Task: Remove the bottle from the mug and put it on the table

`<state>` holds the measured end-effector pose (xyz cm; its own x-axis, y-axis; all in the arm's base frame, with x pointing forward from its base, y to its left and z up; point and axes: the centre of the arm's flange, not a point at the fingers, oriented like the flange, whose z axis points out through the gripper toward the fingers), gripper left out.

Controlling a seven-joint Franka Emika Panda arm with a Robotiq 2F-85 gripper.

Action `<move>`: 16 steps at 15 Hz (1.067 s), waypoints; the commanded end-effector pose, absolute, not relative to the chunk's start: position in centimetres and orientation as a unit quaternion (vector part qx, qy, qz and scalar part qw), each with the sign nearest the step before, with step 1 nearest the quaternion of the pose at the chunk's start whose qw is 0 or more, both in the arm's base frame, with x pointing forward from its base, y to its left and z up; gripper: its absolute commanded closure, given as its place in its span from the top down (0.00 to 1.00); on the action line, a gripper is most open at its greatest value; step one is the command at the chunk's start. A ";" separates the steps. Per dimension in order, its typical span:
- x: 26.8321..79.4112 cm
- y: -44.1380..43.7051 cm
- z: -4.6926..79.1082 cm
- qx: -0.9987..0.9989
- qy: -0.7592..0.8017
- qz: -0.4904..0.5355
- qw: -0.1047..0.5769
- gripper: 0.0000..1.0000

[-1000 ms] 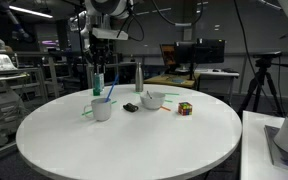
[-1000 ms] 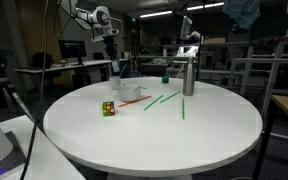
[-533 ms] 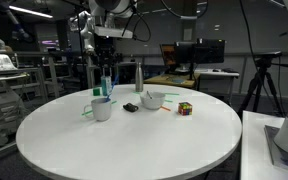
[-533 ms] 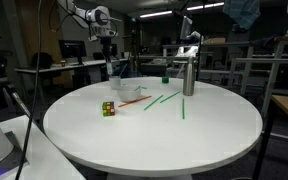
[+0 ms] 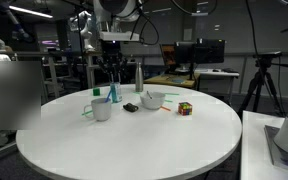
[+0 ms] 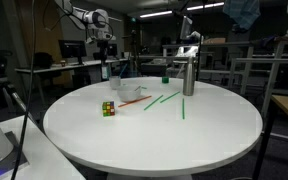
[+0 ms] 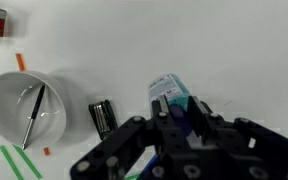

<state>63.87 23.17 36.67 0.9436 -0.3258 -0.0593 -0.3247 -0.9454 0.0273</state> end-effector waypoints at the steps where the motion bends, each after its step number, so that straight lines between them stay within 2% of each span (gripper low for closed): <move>1: 60.5 22.6 36.8 0.982 -0.186 -0.032 -0.005 0.07; 16: 54.3 23.9 30.8 0.975 -0.220 0.011 -0.041 0.07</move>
